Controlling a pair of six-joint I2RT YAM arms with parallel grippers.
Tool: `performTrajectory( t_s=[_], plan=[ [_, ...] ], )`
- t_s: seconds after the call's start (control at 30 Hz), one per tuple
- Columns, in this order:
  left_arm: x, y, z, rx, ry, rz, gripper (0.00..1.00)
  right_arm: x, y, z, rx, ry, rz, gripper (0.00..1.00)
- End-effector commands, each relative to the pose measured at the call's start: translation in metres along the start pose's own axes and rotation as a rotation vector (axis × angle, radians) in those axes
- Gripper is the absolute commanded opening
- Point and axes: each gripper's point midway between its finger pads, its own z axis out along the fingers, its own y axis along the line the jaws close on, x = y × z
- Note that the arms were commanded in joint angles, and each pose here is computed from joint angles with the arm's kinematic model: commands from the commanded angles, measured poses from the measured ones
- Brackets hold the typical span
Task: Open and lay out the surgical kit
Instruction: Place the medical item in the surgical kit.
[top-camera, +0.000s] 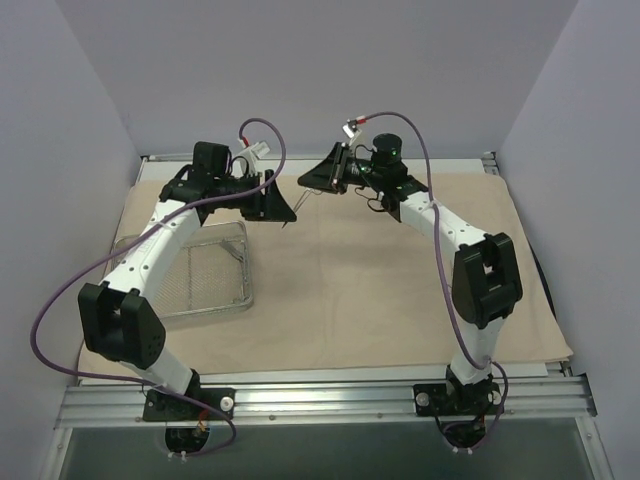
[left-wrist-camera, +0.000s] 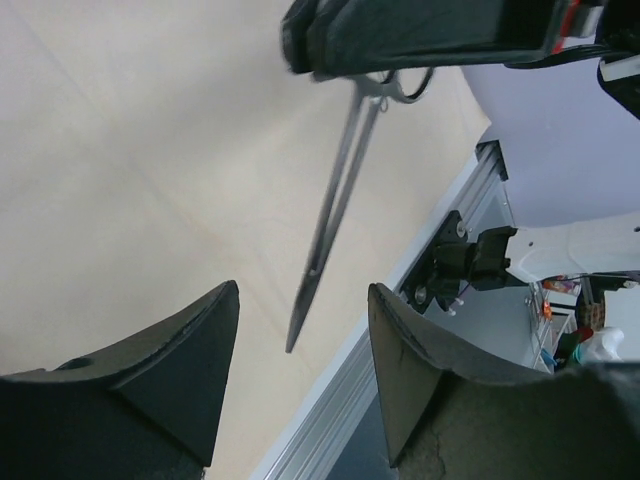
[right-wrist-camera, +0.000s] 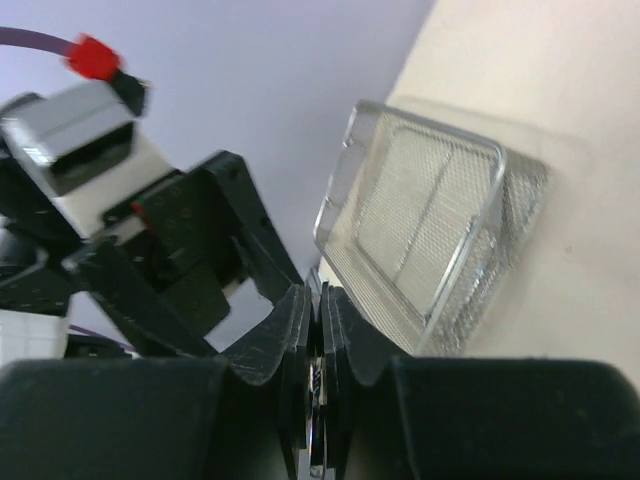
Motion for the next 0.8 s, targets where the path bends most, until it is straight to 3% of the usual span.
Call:
performTrajectory(
  t_s=[0.0, 0.13, 0.27, 0.3, 0.33, 0.43, 0.53, 0.57, 0.63, 0.77],
  plan=[
    [-0.023, -0.034, -0.007, 0.131, -0.093, 0.051, 0.63, -0.038, 0.095, -0.029, -0.224, -0.179, -0.173, 0.0],
    [-0.025, -0.04, -0.008, 0.164, -0.101, 0.069, 0.62, -0.035, 0.104, -0.031, -0.248, -0.177, -0.171, 0.0],
    [-0.021, -0.045, -0.008, 0.205, -0.086, 0.062, 0.33, -0.033, 0.106, -0.035, -0.251, -0.182, -0.172, 0.0],
    [-0.02, -0.046, -0.009, 0.205, -0.088, 0.06, 0.15, -0.033, 0.105, -0.035, -0.246, -0.181, -0.168, 0.0],
    [-0.019, -0.044, -0.01, 0.203, -0.088, 0.044, 0.05, -0.032, 0.105, -0.035, -0.242, -0.178, -0.168, 0.0],
    [-0.023, -0.045, -0.013, 0.209, -0.103, 0.042, 0.02, -0.029, 0.102, -0.035, -0.224, -0.165, -0.168, 0.0],
    [-0.022, -0.04, -0.017, 0.159, -0.09, 0.041, 0.02, -0.028, 0.079, -0.036, -0.087, -0.148, -0.178, 0.38],
    [-0.021, -0.036, -0.017, 0.144, -0.084, 0.04, 0.02, -0.035, 0.079, -0.039, -0.033, -0.158, -0.34, 0.53],
    [-0.017, -0.028, -0.019, 0.117, -0.064, 0.031, 0.02, -0.026, 0.042, -0.047, 0.187, -0.102, -0.335, 0.62],
    [-0.002, -0.016, -0.017, 0.076, -0.004, 0.025, 0.02, -0.009, 0.017, -0.074, 0.404, 0.015, -0.497, 0.65]
  ],
)
